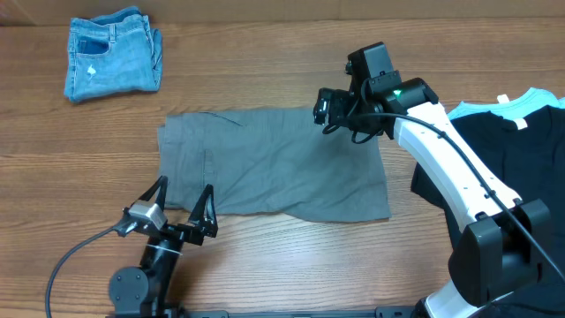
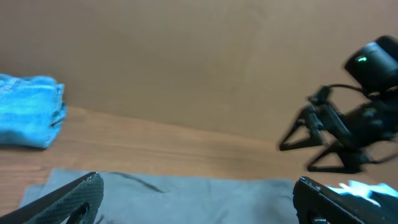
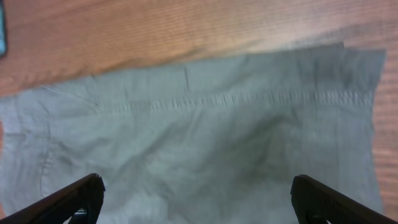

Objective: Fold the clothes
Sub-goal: 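Release the pants and raise the right gripper above them, then grasp the left and right ends of the grey pants with both grippers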

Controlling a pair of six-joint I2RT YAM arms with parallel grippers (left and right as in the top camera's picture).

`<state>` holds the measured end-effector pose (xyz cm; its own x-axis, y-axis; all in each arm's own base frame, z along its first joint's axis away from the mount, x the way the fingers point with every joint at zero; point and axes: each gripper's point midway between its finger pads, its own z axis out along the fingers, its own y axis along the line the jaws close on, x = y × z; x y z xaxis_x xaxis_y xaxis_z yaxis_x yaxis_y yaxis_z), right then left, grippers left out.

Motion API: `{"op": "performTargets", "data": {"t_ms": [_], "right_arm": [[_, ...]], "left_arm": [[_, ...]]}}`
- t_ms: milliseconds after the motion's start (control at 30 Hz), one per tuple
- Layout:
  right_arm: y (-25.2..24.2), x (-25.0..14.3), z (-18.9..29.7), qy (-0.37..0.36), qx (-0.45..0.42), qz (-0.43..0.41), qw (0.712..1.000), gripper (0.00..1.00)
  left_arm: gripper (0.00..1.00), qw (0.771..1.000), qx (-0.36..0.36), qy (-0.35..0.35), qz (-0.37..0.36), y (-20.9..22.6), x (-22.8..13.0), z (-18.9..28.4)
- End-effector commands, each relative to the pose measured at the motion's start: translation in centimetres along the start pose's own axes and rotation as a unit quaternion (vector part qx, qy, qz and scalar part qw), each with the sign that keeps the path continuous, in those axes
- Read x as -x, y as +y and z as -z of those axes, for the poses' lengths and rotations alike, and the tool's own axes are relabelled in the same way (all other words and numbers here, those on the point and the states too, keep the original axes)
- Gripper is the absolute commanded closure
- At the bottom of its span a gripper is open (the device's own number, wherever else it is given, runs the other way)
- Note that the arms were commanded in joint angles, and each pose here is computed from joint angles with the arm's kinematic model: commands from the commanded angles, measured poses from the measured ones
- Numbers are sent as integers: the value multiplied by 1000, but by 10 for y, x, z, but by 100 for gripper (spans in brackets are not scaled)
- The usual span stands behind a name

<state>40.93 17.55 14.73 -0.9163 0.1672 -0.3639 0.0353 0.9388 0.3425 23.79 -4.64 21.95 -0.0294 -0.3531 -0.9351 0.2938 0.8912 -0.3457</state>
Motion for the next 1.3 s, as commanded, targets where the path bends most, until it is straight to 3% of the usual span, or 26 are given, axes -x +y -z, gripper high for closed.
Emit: {"op": "performTargets", "data": {"t_ms": [0,133,233,333,433,500,600,700,867,933,1067,1100,1200,1267], "right_arm": [[6,6,1,-13,11,3,1000,0],[7,7,1,-16,13,3,1000,0],[3,1,0,-4,6,1,1000,0],[-3,-8,1,16,-5,-4,1000,0],[-14,-23,2,50,-23,-13,998,25],[-16,-36,3,75,-24,-17,997,48],[-18,-50,5,105,-29,-21,994,69],[-22,-60,5,124,-41,-21,991,80],[-30,-64,1,137,-50,-31,989,81],[-33,-67,-4,142,-54,-38,988,83],[-49,-82,-18,152,-76,-51,984,87],[-55,-85,-21,152,-87,-62,983,89],[-69,-94,-26,159,-104,-84,978,91],[-76,-97,-29,161,-107,-91,977,93]], "left_arm": [[0,999,-38,9,-31,-31,46,-3],[0,990,-4,134,-37,-29,56,-24],[0,967,7,252,-35,-23,53,-49],[0,950,20,310,-4,-14,41,-65],[0,929,35,368,25,5,9,-84],[0,910,43,410,48,18,-20,-92],[0,878,61,467,86,35,-62,-96],[0,846,84,511,125,50,-97,-96],[0,812,98,556,146,64,-136,-92],[10,802,117,567,147,72,-146,-88],[38,778,176,584,154,90,-161,-78],[49,772,191,586,155,94,-163,-75],[93,754,244,591,150,111,-171,-66],[96,745,260,597,145,117,-175,-62]]}}
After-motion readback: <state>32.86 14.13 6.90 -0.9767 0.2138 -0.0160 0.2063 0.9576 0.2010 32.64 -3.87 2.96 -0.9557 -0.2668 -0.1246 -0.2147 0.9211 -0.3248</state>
